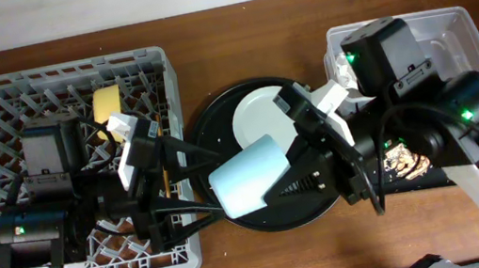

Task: Sort waste into correct bins and load items into the dishwasher rack
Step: 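Pass the light blue cup from the right gripper to the left gripper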

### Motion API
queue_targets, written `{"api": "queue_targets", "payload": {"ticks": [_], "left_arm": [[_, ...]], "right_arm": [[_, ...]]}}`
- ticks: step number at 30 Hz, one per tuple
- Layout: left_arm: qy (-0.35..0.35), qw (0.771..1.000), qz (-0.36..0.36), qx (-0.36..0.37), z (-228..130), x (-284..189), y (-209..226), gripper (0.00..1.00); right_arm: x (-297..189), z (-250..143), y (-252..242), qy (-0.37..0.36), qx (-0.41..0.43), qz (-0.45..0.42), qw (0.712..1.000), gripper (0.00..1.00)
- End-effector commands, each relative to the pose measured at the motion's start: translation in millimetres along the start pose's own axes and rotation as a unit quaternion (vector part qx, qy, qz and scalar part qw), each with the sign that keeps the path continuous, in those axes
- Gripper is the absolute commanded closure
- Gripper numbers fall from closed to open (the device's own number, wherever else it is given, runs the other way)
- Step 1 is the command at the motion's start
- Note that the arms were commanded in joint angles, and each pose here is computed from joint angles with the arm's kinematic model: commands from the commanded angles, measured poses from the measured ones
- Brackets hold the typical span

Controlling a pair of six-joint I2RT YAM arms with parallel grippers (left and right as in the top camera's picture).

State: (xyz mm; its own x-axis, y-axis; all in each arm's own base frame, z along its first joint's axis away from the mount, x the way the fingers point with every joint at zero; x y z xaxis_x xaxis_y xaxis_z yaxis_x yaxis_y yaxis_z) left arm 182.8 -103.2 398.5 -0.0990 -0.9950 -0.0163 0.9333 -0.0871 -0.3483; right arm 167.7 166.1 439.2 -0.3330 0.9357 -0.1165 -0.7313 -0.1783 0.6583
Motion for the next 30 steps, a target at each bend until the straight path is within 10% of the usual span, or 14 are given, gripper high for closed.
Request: {"api": "queue_targets", "payload": {"ticks": [1, 23, 30], "left_arm": [[0.014, 1.000, -0.010, -0.001, 0.1, 8.7, -3.0, 0.01], [0.016, 1.000, -0.005, 0.009, 1.2, 8.7, -1.5, 0.01], [0.045, 0.998, 0.051, 0.009, -3.7, 8.0, 7.6, 0.01]], "right_arm": [[7.3, -7.0, -41.4, 0.050, 0.019, -0.136, 0.989, 0.96], [-50.2, -13.8, -73.9, 0.033, 0.071, -0.338, 0.938, 0.96], [-44.4, -14.4, -38.2, -0.019, 0.057, -0.151, 0.987, 0.96]]}}
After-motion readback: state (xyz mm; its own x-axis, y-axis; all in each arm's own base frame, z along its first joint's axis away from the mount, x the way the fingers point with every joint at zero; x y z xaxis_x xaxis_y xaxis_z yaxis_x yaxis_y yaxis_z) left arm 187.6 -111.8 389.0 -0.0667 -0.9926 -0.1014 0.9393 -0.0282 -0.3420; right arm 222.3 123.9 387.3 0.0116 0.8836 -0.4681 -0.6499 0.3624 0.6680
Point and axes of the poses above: each gripper's point midway between its finger pads, its own x axis out along the fingers, its own y axis along the line the jaws close on, z = x × y, the point moved 9 cm from there along -x, back along the fingers, and after that the axes turned 12 degrees about x, right-handed, at the moved point
